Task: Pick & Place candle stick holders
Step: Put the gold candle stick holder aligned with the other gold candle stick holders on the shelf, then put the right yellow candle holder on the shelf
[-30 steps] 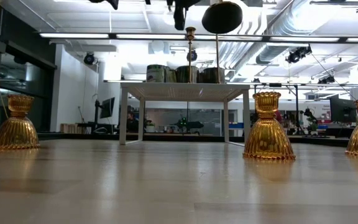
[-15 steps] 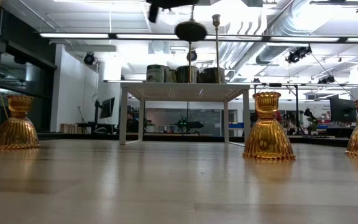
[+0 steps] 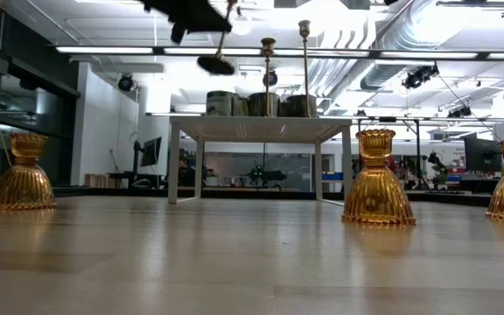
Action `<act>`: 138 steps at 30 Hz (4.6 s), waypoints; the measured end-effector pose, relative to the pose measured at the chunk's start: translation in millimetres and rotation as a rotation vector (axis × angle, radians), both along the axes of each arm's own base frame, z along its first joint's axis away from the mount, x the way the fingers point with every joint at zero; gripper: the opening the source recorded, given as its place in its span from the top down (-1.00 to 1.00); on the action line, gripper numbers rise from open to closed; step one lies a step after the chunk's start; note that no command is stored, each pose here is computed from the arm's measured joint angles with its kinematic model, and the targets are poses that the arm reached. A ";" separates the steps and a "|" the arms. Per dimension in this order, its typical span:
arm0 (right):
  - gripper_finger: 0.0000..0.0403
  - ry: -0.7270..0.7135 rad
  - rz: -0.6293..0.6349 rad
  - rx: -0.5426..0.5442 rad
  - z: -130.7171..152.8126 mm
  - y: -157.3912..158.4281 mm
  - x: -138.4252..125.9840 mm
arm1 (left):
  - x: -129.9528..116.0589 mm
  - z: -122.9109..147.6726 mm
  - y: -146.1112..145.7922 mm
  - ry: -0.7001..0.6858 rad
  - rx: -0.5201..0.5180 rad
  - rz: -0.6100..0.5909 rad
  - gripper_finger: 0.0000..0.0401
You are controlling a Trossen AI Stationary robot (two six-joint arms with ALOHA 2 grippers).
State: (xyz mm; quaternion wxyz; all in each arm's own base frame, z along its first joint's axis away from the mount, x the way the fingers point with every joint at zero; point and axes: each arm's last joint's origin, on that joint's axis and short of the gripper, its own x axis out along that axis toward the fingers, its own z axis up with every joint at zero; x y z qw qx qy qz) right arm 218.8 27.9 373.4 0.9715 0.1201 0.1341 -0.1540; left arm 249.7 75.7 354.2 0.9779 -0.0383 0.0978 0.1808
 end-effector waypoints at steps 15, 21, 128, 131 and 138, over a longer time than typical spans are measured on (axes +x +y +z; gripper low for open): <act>-0.05 0.099 -0.018 -0.153 -1.9 -22.6 -5.6 | -14.6 -31.0 33.1 -0.039 -0.026 0.068 0.96; -0.05 0.098 0.040 -0.123 0.9 -40.4 -12.8 | -14.2 -47.5 42.7 -0.011 -0.039 0.105 0.96; -0.05 0.089 -0.154 -0.141 3.9 -58.7 -18.1 | -14.3 -70.8 91.6 -0.032 -0.004 0.107 -0.06; -0.05 0.089 -0.154 -0.141 3.9 -58.7 -18.1 | -20.2 -69.2 87.2 0.010 -0.015 0.101 -0.10; -0.05 0.110 -0.152 -0.140 2.0 -58.6 -18.8 | -36.4 -60.7 75.2 0.068 -0.030 0.095 -0.11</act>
